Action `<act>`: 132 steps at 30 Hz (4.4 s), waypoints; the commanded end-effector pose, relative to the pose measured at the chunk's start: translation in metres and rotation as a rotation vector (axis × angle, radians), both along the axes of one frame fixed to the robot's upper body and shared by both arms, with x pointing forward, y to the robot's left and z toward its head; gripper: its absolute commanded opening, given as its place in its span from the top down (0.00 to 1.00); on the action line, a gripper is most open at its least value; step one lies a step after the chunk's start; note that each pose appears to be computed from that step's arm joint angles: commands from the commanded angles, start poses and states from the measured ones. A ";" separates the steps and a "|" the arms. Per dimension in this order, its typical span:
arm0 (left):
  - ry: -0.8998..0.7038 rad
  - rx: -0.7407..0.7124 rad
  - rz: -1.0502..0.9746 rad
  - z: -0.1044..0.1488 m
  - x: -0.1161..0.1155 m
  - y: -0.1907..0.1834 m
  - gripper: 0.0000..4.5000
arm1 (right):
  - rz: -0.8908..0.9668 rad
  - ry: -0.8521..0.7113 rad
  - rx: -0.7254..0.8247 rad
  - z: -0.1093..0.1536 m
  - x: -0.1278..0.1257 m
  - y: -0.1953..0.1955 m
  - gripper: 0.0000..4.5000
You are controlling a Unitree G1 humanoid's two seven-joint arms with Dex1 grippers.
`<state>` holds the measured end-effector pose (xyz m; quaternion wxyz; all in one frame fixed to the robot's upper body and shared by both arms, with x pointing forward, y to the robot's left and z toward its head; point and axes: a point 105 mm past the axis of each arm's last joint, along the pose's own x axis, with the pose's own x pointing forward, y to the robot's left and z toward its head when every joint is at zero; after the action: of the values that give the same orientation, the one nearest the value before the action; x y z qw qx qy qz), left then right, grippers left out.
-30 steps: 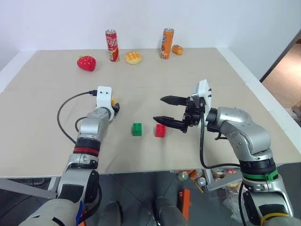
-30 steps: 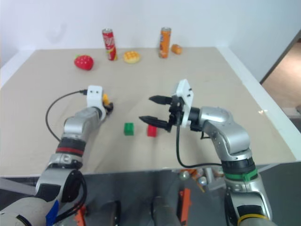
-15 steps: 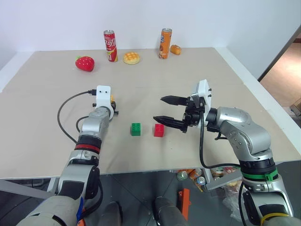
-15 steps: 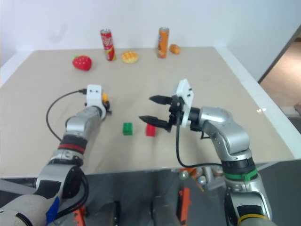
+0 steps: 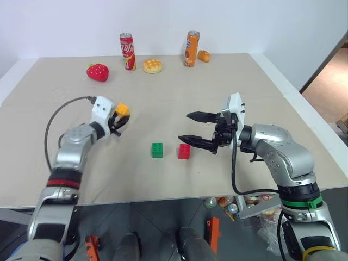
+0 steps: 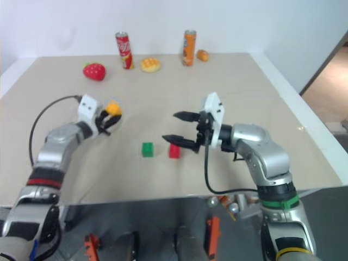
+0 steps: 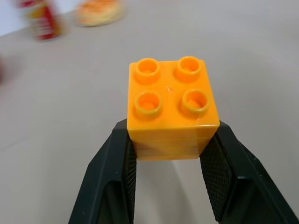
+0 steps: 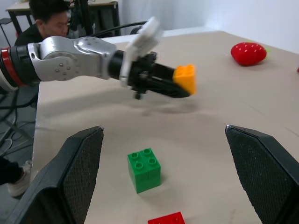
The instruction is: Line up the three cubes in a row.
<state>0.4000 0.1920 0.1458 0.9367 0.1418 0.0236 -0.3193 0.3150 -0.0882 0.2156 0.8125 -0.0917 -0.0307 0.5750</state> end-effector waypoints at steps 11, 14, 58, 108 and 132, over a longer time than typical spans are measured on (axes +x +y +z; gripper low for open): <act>0.030 0.047 -0.340 0.004 -0.027 -0.002 0.70 | 0.025 -0.038 -0.009 0.010 -0.006 -0.003 0.03; 0.075 0.090 -0.358 -0.005 -0.027 -0.006 0.70 | 0.020 -0.038 -0.012 0.010 -0.006 -0.004 0.03; 0.150 0.198 -0.619 -0.031 -0.042 -0.012 0.70 | 0.009 -0.025 -0.023 0.007 -0.013 -0.005 0.03; 0.153 0.233 -0.657 -0.020 -0.043 -0.008 0.70 | 0.018 -0.022 -0.024 0.007 -0.013 -0.003 0.03; 0.157 0.260 -0.635 -0.022 -0.039 -0.002 0.70 | 0.033 -0.009 -0.041 0.005 -0.016 -0.007 0.03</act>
<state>0.3579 0.1851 0.1164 0.7570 0.2206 0.0993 -0.6070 0.3043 -0.0963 0.2090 0.8067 -0.0999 -0.0011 0.5824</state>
